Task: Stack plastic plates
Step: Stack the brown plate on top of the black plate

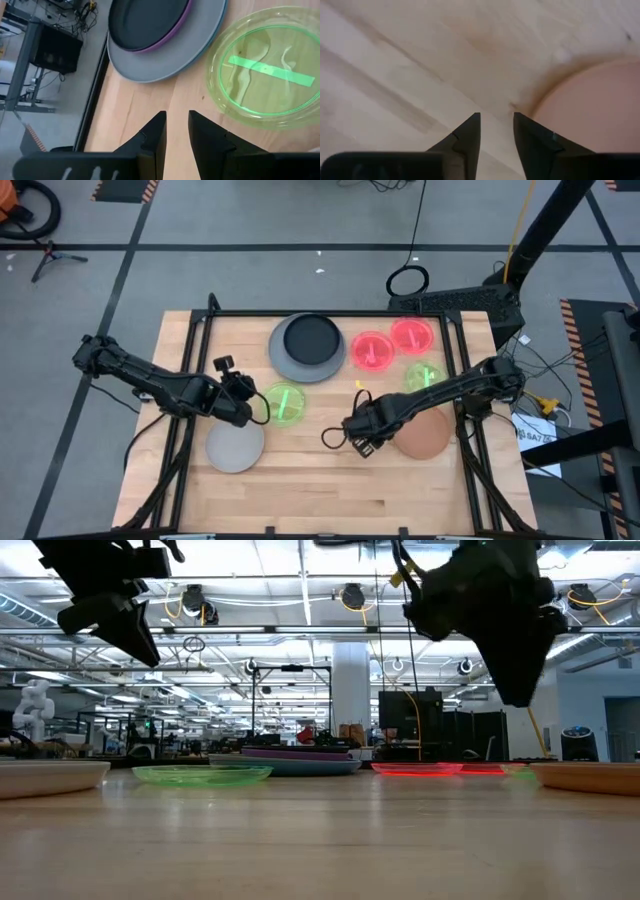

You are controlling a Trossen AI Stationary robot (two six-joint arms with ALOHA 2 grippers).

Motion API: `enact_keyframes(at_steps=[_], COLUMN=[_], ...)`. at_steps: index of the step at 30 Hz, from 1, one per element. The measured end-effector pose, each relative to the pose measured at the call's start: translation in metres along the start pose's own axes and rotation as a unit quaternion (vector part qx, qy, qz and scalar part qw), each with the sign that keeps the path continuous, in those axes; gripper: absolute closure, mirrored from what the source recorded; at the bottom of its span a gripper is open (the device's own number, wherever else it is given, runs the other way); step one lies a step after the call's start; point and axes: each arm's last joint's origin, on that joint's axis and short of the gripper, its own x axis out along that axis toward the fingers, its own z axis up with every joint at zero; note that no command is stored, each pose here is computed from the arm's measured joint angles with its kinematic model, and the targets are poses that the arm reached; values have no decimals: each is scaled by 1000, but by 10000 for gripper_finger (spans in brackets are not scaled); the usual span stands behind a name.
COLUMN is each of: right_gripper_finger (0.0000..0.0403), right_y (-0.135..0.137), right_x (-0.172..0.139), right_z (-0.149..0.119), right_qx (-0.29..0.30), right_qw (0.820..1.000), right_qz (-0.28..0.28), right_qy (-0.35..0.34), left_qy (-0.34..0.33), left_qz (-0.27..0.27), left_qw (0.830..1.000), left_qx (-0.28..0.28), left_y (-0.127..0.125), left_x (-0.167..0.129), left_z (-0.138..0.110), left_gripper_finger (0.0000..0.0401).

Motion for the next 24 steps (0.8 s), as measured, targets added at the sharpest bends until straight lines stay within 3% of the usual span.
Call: enact_keyframes(at_steps=[7,24], right_gripper_finger=[261,273], right_y=[-3,7], right_x=[19,63], right_z=[-5,1], right_qx=[45,55], right_qw=[994,982], right_qz=[-98,-167], right_qy=[23,68], left_qy=[-4,-5], left_qz=[-4,-5], left_qw=[1000,1000], left_qx=[-5,-6], left_y=[-2,-3], left_x=[-2,-2], left_z=[-1,-1], left_gripper_finger=[313,313])
